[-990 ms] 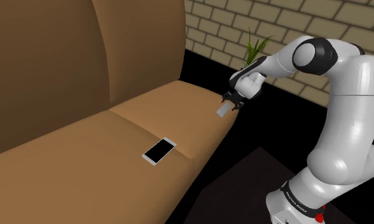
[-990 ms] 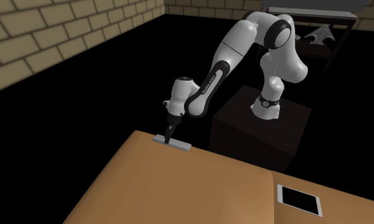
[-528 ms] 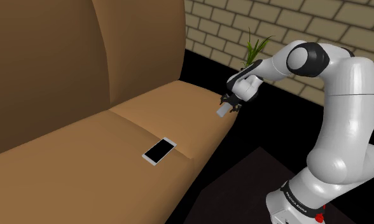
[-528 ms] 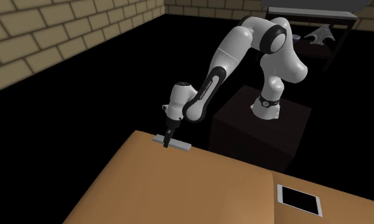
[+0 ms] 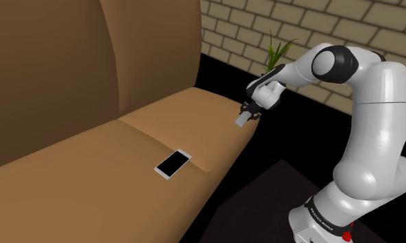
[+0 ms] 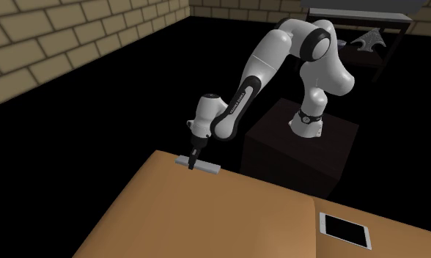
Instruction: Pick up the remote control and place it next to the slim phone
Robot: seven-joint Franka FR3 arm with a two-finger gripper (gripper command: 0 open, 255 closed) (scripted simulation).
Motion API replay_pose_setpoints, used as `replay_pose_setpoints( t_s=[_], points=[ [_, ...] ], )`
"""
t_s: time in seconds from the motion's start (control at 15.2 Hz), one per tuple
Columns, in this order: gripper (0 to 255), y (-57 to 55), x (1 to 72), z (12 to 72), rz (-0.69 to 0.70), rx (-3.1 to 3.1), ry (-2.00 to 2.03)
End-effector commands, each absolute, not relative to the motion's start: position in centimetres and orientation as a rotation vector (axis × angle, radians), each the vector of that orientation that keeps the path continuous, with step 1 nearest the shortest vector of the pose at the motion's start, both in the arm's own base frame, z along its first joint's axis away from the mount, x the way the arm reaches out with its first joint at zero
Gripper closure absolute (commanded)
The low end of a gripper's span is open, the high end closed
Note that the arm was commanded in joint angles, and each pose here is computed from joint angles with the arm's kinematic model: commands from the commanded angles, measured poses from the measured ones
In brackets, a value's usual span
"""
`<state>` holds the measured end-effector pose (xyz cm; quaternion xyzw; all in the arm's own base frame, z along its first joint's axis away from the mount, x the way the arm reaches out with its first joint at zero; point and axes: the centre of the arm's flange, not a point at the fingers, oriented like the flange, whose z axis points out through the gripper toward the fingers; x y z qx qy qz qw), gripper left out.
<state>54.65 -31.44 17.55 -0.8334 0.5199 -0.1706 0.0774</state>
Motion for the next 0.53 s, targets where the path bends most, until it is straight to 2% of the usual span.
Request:
replay_pose_setpoints(
  t_s=[0.0,0.46],
  points=[
    [255,-31.3,54.5,17.2,-0.499,-2.499,1.559],
    [255,-31.5,54.5,18.1,-0.5,-2.499,1.559]
  ],
)
